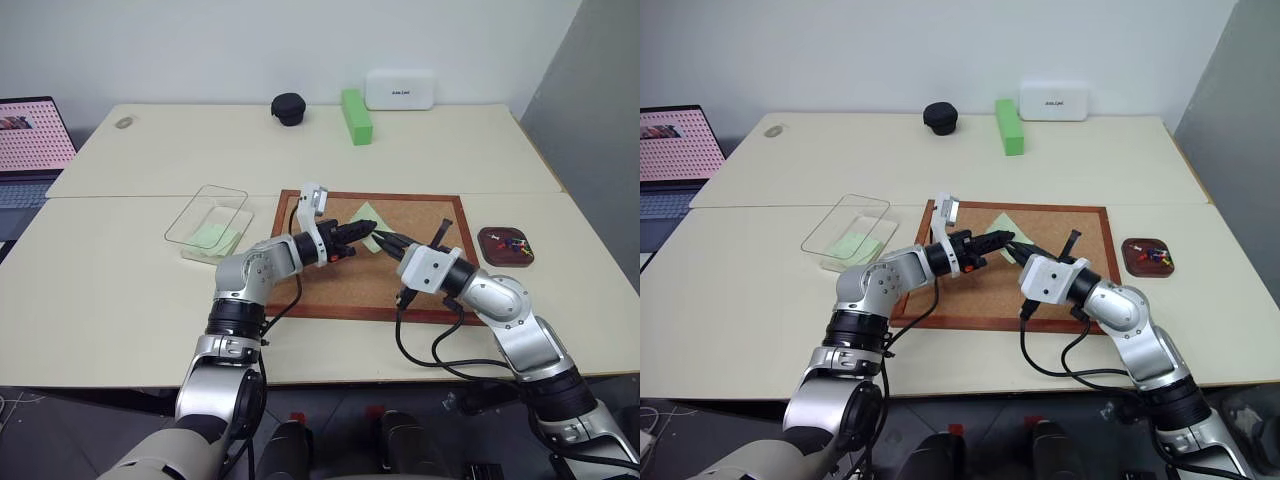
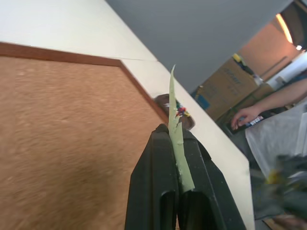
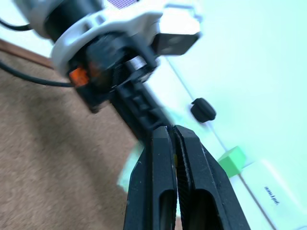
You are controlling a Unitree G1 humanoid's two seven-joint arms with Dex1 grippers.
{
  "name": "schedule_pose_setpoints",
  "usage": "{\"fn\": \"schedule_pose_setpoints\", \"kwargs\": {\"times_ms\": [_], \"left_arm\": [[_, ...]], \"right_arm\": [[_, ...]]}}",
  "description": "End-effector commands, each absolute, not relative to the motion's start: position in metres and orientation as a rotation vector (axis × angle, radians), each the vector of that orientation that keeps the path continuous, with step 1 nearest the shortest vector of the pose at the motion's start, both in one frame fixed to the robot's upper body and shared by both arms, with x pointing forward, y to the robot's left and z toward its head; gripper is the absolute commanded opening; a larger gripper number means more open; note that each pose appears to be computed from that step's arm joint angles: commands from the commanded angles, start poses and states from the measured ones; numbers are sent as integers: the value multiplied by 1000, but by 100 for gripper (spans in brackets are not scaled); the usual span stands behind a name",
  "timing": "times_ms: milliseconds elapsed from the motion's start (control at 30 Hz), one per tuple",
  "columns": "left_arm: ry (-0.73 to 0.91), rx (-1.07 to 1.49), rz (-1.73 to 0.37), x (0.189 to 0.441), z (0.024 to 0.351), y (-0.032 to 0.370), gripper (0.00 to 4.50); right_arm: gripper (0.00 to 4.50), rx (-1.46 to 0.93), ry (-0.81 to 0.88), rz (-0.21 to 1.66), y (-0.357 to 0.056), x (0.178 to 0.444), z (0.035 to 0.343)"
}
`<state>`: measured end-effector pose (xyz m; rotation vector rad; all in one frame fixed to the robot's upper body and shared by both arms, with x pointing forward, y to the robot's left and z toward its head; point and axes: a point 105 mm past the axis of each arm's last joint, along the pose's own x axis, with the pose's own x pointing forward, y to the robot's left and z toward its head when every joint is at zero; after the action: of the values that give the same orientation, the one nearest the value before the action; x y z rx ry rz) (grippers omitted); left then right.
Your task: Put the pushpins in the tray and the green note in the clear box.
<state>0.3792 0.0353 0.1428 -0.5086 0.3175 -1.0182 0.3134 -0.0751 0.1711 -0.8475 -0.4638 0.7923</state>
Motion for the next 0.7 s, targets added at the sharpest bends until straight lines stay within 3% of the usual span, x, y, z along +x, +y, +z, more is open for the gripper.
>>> {"fn": "schedule_pose_setpoints", "kwargs": {"times_ms": [33,133,300,367,533,700], "left_arm": [[239,-489,-1055,381,164,26,3],[228,-464,-1082,378,166,19,3],[200,-331,-1226,354,171,4,3],[135,-166,-1261,346,175,-4,3],[-47,132,-1295,337,186,-26,3],[-113,264,-1336,330,184,-40,3]], "right_arm": [[0,-798,-523,760,-74,309,193],[0,-668,-463,653,-93,320,197],[0,-520,-203,354,-164,353,177],[0,-413,-116,214,-196,361,172],[0,-255,14,17,-246,367,159],[0,-165,90,-100,-277,369,149]]}}
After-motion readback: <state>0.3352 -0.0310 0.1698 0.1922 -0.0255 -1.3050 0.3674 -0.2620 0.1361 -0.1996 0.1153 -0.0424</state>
